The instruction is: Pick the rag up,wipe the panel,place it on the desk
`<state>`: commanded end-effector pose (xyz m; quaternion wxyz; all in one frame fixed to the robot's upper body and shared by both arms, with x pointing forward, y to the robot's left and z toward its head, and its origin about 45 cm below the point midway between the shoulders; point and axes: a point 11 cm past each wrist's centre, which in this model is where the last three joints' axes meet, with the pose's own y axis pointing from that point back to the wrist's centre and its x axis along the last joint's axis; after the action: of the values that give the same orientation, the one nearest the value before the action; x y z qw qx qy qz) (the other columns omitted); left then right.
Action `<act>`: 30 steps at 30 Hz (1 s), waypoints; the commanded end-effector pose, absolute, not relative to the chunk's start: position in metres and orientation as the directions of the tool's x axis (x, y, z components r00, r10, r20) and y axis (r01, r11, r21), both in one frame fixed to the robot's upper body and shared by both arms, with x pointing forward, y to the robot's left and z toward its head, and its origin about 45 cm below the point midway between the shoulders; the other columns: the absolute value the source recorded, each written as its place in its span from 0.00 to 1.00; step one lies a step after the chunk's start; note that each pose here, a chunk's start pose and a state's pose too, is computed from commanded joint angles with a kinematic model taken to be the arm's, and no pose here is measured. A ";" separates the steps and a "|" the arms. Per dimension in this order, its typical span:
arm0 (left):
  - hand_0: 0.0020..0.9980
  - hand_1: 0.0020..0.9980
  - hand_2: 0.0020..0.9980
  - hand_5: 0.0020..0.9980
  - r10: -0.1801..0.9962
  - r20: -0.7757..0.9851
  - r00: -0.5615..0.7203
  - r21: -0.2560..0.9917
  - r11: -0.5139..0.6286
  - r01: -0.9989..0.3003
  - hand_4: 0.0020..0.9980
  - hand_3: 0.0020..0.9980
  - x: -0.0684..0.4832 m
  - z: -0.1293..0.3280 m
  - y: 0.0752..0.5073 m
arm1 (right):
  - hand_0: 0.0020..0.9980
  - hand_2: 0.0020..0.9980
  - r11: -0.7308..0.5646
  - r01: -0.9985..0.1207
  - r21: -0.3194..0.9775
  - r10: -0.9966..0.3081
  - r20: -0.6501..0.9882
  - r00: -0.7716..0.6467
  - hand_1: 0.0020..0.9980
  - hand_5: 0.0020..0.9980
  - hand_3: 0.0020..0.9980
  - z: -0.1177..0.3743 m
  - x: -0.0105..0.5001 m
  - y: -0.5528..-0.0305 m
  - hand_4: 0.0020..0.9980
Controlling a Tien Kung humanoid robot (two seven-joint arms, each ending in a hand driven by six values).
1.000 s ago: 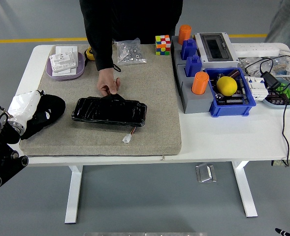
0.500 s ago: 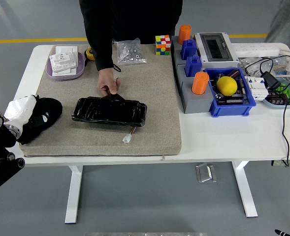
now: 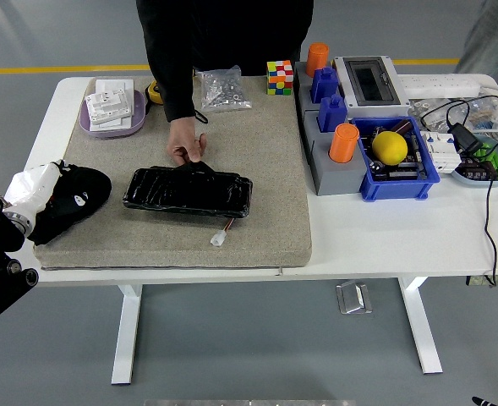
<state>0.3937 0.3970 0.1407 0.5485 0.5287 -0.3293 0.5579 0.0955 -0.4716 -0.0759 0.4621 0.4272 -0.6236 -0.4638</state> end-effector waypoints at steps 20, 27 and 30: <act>0.46 0.66 0.78 0.87 0.373 0.918 0.133 0.207 -0.166 -0.964 1.00 0.82 0.399 0.170 0.397 | 0.78 0.72 0.208 -0.106 0.972 -0.960 0.183 -0.210 0.66 0.56 0.65 -0.076 0.096 -0.472 1.00; 0.46 0.66 0.77 0.88 0.452 0.890 0.069 0.150 -0.147 -0.978 1.00 0.81 0.401 0.206 0.389 | 0.78 0.72 0.212 -0.107 0.971 -0.959 0.185 -0.215 0.67 0.56 0.65 -0.075 0.097 -0.473 1.00; 0.45 0.65 0.77 0.88 0.465 0.884 0.054 0.134 -0.139 -0.981 1.00 0.82 0.401 0.219 0.388 | 0.78 0.72 0.213 -0.110 0.971 -0.959 0.185 -0.216 0.67 0.56 0.64 -0.075 0.098 -0.473 1.00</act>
<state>0.4008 0.3878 0.2190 0.5839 0.4316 -0.2990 0.6192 0.0977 -0.4728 -0.0752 0.4596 0.4250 -0.6286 -0.4615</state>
